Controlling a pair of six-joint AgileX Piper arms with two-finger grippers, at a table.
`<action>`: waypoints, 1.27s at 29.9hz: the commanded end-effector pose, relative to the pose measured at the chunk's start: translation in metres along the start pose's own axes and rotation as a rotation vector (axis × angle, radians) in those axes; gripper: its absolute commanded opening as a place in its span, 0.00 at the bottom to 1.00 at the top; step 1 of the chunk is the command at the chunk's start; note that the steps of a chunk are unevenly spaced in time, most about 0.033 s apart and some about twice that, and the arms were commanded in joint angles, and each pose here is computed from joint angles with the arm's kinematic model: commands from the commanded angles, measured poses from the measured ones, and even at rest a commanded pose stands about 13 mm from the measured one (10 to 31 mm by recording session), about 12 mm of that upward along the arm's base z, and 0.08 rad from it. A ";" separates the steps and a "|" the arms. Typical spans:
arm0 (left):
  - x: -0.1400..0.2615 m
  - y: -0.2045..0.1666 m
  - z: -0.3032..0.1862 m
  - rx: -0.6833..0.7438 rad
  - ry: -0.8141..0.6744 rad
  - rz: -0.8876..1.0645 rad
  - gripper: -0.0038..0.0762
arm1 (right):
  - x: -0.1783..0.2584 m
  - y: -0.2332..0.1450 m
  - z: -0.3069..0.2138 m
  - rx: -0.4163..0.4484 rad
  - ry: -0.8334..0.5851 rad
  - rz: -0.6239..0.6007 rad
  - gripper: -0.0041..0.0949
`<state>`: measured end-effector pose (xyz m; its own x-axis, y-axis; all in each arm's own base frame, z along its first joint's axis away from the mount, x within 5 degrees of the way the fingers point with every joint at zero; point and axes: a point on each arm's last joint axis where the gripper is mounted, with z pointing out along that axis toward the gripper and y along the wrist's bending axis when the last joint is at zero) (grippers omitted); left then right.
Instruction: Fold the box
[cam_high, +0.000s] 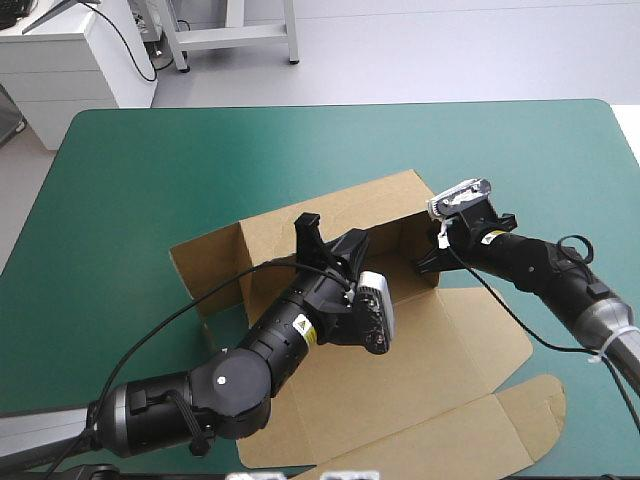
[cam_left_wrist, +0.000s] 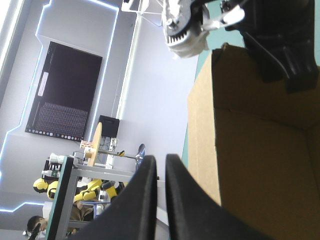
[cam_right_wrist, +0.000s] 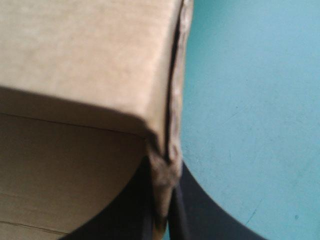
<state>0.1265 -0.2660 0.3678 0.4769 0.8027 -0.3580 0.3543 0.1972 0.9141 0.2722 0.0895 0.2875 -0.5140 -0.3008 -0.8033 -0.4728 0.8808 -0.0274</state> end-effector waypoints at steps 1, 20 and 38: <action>-0.010 0.032 -0.014 -0.048 -0.051 -0.006 0.07 | -0.017 -0.003 -0.012 0.035 -0.095 0.002 0.03; 0.135 0.194 -0.040 -0.087 0.443 -0.775 0.07 | -0.014 0.000 -0.013 0.000 -0.036 -0.017 0.03; 0.224 0.176 -0.066 -0.048 0.775 -1.159 0.07 | -0.041 -0.004 -0.051 0.022 0.263 0.030 0.03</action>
<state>0.2497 -0.0149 0.4473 -0.6948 0.2793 -0.6628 0.2173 0.9600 0.1767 0.2664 0.0830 0.3320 -0.6899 -0.3605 -0.6278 -0.4527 0.8915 -0.0145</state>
